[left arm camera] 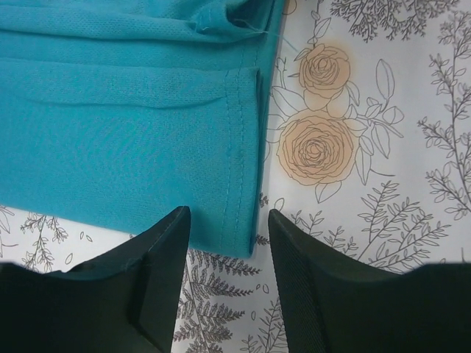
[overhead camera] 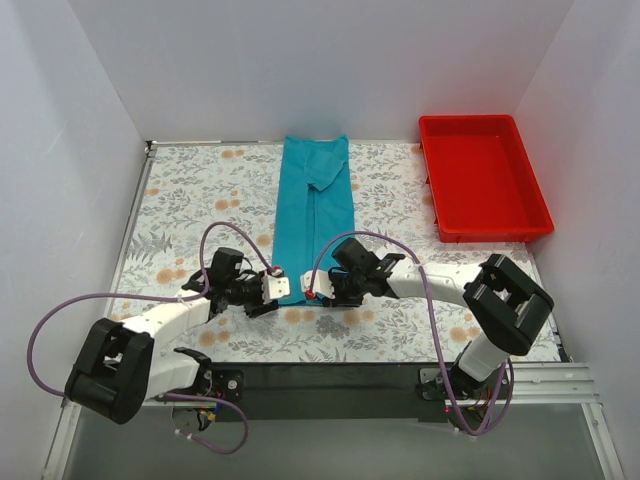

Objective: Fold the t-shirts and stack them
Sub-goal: Fold the tshirt

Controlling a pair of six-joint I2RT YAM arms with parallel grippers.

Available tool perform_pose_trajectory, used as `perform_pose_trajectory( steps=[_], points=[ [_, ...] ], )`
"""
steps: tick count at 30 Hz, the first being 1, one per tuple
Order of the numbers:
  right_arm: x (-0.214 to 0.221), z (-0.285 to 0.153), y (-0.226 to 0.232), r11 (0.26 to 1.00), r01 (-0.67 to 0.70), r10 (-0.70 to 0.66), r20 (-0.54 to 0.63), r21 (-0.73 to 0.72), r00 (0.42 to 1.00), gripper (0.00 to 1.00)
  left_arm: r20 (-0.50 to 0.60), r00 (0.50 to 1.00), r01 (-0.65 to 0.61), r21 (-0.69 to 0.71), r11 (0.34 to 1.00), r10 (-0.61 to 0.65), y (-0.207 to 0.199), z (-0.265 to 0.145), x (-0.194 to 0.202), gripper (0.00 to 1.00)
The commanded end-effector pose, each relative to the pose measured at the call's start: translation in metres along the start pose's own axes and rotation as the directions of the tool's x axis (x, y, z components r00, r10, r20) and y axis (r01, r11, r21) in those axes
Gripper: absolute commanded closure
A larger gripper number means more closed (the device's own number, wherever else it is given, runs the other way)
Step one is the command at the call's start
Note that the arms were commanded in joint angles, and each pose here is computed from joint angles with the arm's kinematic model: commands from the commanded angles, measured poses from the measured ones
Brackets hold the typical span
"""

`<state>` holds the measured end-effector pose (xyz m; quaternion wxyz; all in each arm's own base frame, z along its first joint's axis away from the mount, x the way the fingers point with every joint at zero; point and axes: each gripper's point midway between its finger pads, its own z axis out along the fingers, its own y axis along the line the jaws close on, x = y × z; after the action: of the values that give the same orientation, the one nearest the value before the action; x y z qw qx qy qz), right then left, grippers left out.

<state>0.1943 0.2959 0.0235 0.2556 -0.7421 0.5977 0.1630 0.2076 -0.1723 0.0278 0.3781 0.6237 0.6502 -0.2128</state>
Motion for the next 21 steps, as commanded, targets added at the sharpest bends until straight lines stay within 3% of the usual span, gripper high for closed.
perform_pose_trajectory(
  steps=[1, 8, 11, 12, 13, 16, 21],
  points=[
    [0.031, 0.011, 0.015, 0.997, -0.055, 0.051, -0.079, -0.049, 0.996, 0.65, 0.012, 0.996, -0.085, -0.016, 0.996, 0.085, 0.010, 0.004, -0.004, 0.55],
    [0.041, 0.012, 0.025, 0.993, -0.068, 0.058, -0.107, -0.092, 0.993, 0.83, -0.060, 0.995, -0.076, 0.029, 0.997, 0.078, 0.005, 0.012, 0.018, 0.57],
    [0.044, 0.014, 0.026, 0.993, -0.073, 0.061, -0.121, -0.096, 0.991, 0.99, -0.081, 0.993, -0.084, 0.032, 0.996, 0.087, 0.005, 0.013, 0.023, 0.66],
    [0.044, 0.014, 0.026, 0.992, -0.077, 0.065, -0.125, -0.096, 0.990, 0.99, -0.079, 0.992, -0.091, 0.033, 0.995, 0.093, 0.006, 0.014, 0.022, 0.72],
    [0.042, 0.013, 0.025, 0.992, -0.081, 0.069, -0.121, -0.092, 0.990, 0.99, -0.079, 0.993, -0.091, 0.038, 0.995, 0.093, 0.005, 0.014, 0.021, 0.83],
    [0.036, 0.009, 0.026, 0.990, -0.098, 0.087, -0.108, -0.101, 0.990, 0.99, -0.070, 0.992, -0.102, 0.054, 0.993, 0.106, 0.001, 0.013, 0.015, 0.99],
    [0.009, -0.007, 0.041, 0.983, -0.105, 0.098, -0.051, -0.151, 0.994, 0.99, -0.020, 0.991, -0.126, 0.151, 0.981, 0.131, -0.032, 0.006, -0.008, 1.00]
  ],
)
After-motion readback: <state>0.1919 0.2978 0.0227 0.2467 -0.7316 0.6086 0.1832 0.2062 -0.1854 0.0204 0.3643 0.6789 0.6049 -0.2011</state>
